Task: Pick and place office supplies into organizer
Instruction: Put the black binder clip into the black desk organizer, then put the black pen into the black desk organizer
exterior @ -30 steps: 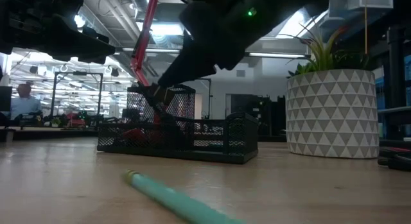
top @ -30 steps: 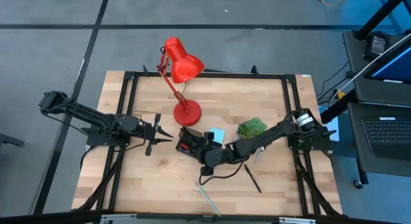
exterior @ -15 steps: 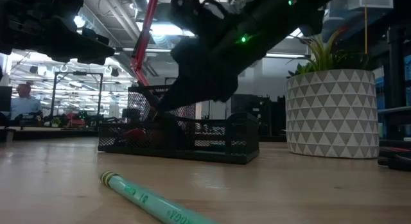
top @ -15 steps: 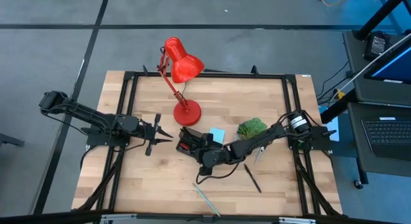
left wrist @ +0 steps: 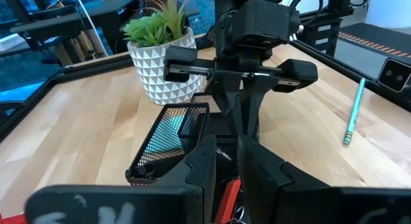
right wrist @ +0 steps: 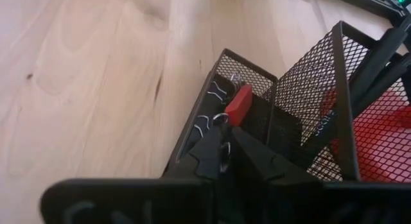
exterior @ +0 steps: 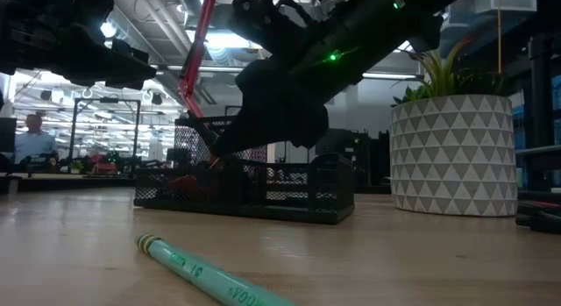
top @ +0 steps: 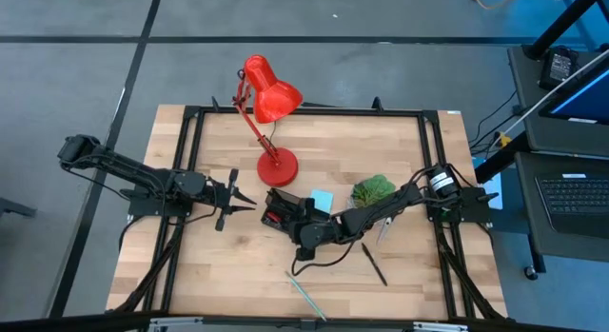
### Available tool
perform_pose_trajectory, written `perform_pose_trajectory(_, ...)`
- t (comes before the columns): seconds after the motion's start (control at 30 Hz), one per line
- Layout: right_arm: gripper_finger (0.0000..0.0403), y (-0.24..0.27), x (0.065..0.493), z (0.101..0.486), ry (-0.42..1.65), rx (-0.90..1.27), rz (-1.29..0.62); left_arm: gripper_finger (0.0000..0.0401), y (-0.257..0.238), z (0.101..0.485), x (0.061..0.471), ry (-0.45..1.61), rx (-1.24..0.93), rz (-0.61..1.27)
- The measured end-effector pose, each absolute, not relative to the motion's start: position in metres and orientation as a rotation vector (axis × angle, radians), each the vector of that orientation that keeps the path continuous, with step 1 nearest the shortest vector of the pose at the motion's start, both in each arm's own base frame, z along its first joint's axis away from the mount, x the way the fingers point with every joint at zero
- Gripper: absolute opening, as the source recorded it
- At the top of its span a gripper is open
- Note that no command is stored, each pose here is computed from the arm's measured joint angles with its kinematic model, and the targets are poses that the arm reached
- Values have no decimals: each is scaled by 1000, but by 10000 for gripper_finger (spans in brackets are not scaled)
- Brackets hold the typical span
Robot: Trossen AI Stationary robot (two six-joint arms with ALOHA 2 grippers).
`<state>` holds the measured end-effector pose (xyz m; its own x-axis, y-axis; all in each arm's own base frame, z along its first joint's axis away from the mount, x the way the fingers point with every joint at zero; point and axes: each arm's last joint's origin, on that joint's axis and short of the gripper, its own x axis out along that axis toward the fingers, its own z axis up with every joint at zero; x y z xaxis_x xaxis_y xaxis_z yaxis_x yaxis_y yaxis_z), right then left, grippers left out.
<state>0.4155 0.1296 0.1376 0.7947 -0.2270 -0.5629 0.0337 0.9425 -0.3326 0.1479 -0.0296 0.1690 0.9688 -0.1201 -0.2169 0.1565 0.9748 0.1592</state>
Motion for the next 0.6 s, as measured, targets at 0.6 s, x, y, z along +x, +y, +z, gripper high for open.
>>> perform_pose_trajectory(0.6, 137, 134, 407, 169, 596, -274, -139, 59, -30, 169, 148, 208, 176, -141)
